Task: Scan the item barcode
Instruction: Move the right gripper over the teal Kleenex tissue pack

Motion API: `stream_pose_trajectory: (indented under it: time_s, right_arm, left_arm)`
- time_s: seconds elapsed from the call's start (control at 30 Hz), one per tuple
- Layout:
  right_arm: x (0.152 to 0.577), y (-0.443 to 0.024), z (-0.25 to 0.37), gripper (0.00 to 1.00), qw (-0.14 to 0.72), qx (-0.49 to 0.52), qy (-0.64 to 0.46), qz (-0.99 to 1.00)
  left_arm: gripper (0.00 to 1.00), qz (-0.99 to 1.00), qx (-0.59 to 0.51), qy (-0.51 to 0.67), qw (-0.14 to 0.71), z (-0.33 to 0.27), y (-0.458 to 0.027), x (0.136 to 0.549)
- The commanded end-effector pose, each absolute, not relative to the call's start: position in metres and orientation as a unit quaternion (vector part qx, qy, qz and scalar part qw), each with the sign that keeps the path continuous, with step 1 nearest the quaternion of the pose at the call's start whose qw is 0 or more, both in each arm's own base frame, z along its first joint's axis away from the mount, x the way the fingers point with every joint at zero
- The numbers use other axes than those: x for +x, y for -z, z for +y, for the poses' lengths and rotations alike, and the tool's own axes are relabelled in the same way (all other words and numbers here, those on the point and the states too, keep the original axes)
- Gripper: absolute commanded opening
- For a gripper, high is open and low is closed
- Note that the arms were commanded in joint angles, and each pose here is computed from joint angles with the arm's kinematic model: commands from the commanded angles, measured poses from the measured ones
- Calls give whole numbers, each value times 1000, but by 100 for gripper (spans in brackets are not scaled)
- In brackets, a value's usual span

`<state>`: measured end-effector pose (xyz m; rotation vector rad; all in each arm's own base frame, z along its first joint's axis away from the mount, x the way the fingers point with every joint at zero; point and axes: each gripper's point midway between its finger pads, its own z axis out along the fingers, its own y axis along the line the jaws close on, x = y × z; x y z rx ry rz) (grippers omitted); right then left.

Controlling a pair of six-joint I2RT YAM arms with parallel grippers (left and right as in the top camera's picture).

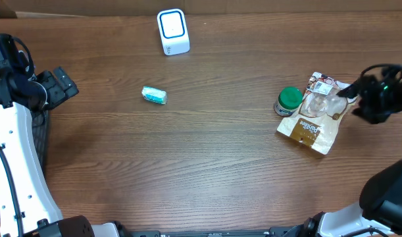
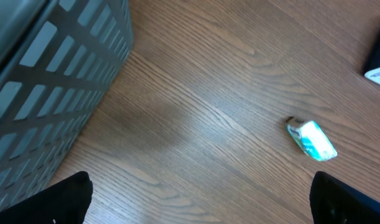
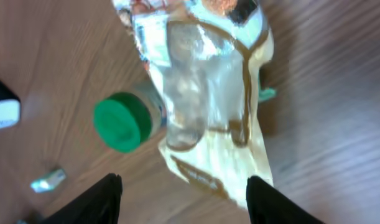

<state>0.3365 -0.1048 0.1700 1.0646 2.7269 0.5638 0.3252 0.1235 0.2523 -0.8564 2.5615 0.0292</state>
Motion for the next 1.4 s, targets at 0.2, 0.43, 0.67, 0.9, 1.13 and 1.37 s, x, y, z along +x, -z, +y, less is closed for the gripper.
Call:
stream_pose_trajectory:
  time_s: [0.2,0.43,0.67,0.9,1.13,1.37]
  right_arm:
    - [345,-247,-101,66,138,302,-130,934]
    - [389,-255,25,66,167,116,-196,959]
    - [415,-245,194,72,205,-83,-242,945]
    - [426,-201,302,71,236,-204,-236,920]
    - [424,-151,360,65,236,-286,-238,898]
    - [426,-118,394,57,250,-331,-235,879]
  left_arm:
    - [100,927,-301,-17,223,125,-255,326]
    - [100,927,-301,-18,223,125,-255,326]
    - [100,927,-301,-17,223,125,-255,326]
    - [100,927,-301,-17,223,125,-255,326]
    - [99,927,-301,-17,223,125,-255,326]
    - [100,927,-301,-17,223,125,-255,326]
